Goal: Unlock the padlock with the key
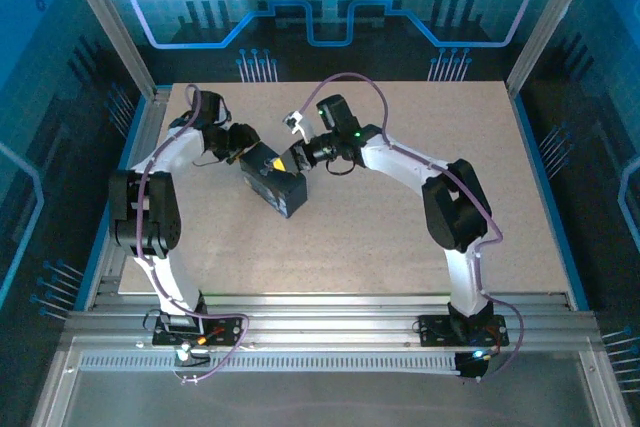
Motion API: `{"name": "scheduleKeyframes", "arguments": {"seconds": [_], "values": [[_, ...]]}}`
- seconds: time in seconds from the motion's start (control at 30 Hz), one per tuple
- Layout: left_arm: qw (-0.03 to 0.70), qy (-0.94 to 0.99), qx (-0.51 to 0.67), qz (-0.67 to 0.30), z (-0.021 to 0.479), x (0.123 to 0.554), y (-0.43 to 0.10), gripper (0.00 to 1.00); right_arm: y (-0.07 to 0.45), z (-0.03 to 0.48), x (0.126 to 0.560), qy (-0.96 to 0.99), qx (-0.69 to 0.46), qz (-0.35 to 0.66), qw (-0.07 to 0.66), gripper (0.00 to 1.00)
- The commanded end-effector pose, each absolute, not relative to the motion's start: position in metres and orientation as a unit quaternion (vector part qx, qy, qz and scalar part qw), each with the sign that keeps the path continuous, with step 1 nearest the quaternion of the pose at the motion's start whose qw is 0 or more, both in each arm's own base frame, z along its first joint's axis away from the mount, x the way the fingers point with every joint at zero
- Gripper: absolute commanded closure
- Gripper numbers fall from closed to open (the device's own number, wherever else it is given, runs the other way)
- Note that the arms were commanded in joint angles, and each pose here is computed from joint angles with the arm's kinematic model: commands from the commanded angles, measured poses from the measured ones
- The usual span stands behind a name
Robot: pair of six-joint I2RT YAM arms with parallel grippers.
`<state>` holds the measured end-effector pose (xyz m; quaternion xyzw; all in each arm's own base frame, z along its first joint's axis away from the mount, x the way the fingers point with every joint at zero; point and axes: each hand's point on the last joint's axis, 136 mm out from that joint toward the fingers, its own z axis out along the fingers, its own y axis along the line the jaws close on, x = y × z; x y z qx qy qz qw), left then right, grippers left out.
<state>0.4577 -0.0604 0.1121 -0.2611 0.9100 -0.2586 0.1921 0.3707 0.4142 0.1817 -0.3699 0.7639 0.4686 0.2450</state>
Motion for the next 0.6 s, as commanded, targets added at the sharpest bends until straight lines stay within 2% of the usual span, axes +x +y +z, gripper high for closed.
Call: {"name": "scheduleKeyframes", "arguments": {"seconds": [0.0, 0.27, 0.33, 0.47, 0.57], "values": [[0.153, 0.911, -0.237, -0.301, 0.11, 0.449, -0.084, 0.51, 0.435, 0.189, 0.353, 0.703, -0.431, 0.501, 0.263, 0.81], [0.145, 0.912, -0.203, -0.326, 0.116, 0.445, -0.095, 0.53, 0.434, 0.169, 0.335, 0.654, -0.482, 0.534, 0.233, 0.82], [0.143, 0.913, -0.192, -0.331, 0.117, 0.444, -0.098, 0.53, 0.433, 0.162, 0.343, 0.664, -0.472, 0.532, 0.229, 0.79], [0.141, 0.915, -0.177, -0.333, 0.118, 0.442, -0.1, 0.53, 0.425, 0.158, 0.369, 0.7, -0.425, 0.533, 0.213, 0.67], [0.143, 0.917, -0.173, -0.33, 0.119, 0.442, -0.1, 0.53, 0.416, 0.156, 0.38, 0.715, -0.41, 0.524, 0.215, 0.67]]}}
